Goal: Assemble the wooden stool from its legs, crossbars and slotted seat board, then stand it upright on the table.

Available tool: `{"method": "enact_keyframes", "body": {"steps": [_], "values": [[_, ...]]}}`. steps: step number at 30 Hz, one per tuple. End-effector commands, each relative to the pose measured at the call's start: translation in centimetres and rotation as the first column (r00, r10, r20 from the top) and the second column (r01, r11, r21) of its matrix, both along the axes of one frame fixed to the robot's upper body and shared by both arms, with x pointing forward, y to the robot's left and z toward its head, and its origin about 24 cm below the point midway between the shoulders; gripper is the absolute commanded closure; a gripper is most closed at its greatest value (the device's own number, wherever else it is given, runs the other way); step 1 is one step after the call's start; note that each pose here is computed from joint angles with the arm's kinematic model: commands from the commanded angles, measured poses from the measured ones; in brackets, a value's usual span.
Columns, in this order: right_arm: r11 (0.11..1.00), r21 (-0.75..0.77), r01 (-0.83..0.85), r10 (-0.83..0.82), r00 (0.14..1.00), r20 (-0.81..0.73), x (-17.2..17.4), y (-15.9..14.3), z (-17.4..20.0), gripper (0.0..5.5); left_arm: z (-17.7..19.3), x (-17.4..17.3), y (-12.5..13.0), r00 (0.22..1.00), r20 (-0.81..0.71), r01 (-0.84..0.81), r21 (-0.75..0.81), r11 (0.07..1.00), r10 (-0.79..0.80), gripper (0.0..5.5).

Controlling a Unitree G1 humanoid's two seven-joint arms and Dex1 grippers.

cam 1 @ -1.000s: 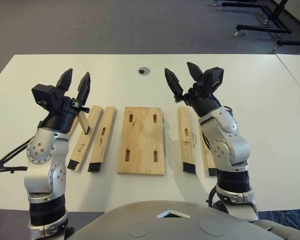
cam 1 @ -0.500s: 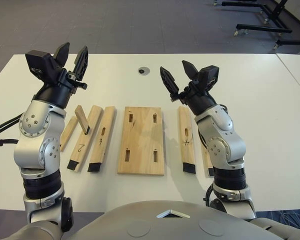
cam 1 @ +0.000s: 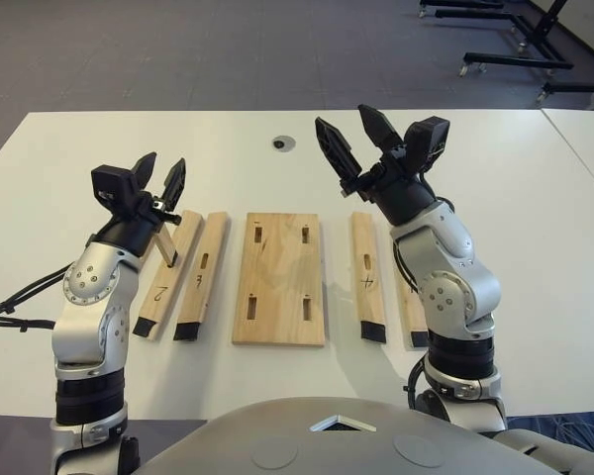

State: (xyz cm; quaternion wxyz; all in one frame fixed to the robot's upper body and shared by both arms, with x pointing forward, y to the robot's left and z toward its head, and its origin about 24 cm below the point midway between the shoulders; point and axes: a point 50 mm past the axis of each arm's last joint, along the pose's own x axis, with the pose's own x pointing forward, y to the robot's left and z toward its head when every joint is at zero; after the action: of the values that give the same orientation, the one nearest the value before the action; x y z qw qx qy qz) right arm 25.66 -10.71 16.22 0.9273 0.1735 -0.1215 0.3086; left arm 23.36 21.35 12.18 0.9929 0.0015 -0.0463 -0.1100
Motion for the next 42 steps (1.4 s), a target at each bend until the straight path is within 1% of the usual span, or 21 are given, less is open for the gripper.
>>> {"method": "enact_keyframes", "body": {"steps": [1,5,8,13,20,30,35,40,42], "values": [[1.0,0.025,0.008,-0.008,1.0,0.003,-0.5,-0.3,0.3,0.99,2.3,0.2,-0.1,0.998,0.065,0.008,-0.054,0.999,-0.004,3.15],[0.998,0.05,0.039,-0.039,0.999,0.004,-1.0,-0.9,0.7,0.99,5.3,0.1,-0.6,0.986,0.164,0.037,-0.071,0.997,-0.025,3.15],[0.996,0.061,0.063,-0.063,0.998,-0.005,-1.9,-1.2,1.2,0.99,7.1,-0.3,-0.6,0.98,0.194,0.051,-0.066,0.997,-0.037,3.15],[0.994,0.042,0.097,-0.096,0.995,-0.032,-3.5,-2.2,2.3,0.99,9.6,-1.1,0.2,0.978,0.209,0.036,-0.046,0.998,-0.026,3.15],[0.998,0.01,0.065,-0.065,0.998,-0.026,-3.6,-2.6,3.6,0.99,9.4,-2.3,-0.5,0.985,0.173,0.023,-0.057,0.998,-0.013,3.15],[1.0,0.0,0.031,-0.031,0.999,-0.038,-3.4,-2.5,3.5,0.99,8.7,-3.9,-0.2,0.985,0.165,-0.029,-0.059,0.998,0.039,3.15],[0.998,0.005,0.056,-0.056,0.998,-0.037,-3.6,-2.4,3.4,0.99,8.8,-3.5,0.1,0.985,0.17,-0.011,-0.053,0.999,0.02,3.15],[0.994,0.017,0.112,-0.112,0.993,-0.037,-3.7,-2.6,2.8,0.99,8.4,-2.5,0.2,0.988,0.151,0.04,-0.038,0.998,-0.034,3.15],[0.991,0.026,0.131,-0.13,0.991,-0.028,-3.5,-2.6,2.6,0.99,8.4,-2.2,0.3,0.988,0.153,0.036,-0.033,0.999,-0.03,3.15]]}}
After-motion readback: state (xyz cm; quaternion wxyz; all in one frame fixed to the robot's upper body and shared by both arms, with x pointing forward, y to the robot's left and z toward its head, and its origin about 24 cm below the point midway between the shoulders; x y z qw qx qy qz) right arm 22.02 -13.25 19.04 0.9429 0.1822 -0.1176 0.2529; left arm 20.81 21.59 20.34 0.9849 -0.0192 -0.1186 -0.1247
